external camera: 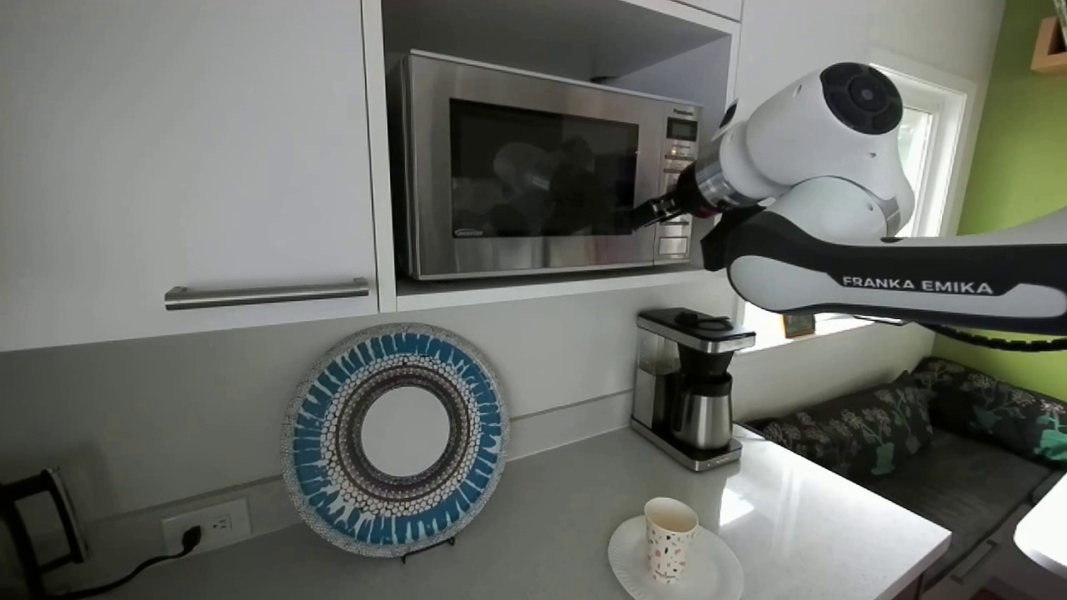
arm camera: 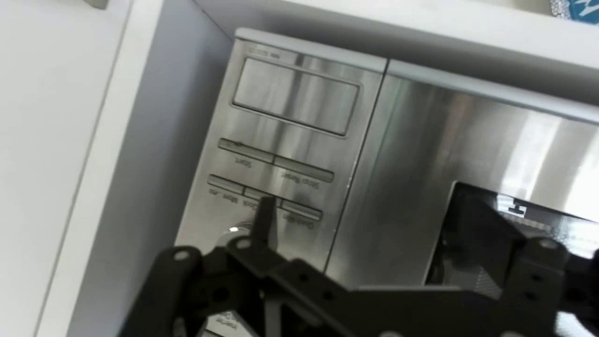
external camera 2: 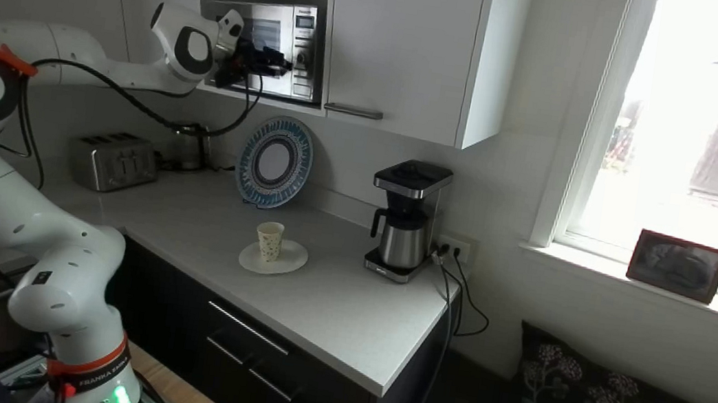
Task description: Close the door of the microwave
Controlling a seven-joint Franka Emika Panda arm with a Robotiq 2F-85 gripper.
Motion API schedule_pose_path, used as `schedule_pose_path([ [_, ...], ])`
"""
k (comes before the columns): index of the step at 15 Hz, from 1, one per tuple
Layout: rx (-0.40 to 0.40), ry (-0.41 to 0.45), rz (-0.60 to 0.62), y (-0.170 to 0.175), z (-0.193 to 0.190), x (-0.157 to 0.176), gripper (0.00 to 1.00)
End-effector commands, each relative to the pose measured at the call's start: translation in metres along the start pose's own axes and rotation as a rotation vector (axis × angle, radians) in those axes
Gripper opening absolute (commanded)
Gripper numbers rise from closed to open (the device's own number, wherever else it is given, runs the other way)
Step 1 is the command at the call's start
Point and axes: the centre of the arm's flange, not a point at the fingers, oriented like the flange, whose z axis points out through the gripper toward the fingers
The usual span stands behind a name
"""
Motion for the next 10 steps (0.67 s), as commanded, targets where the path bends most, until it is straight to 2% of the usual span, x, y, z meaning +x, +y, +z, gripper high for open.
schedule_pose_path([
  [1,0.005,-0.061,-0.012,0.029,0.001,-0.005,1.00],
  [4,0.009,-0.089,0.006,0.050,0.009,-0.011,0.97],
  [5,0.018,-0.093,0.015,0.055,0.013,-0.015,0.76],
  [7,0.034,-0.100,0.031,0.062,0.016,-0.018,0.71],
  [10,0.079,-0.107,0.055,0.065,0.015,-0.019,0.46],
])
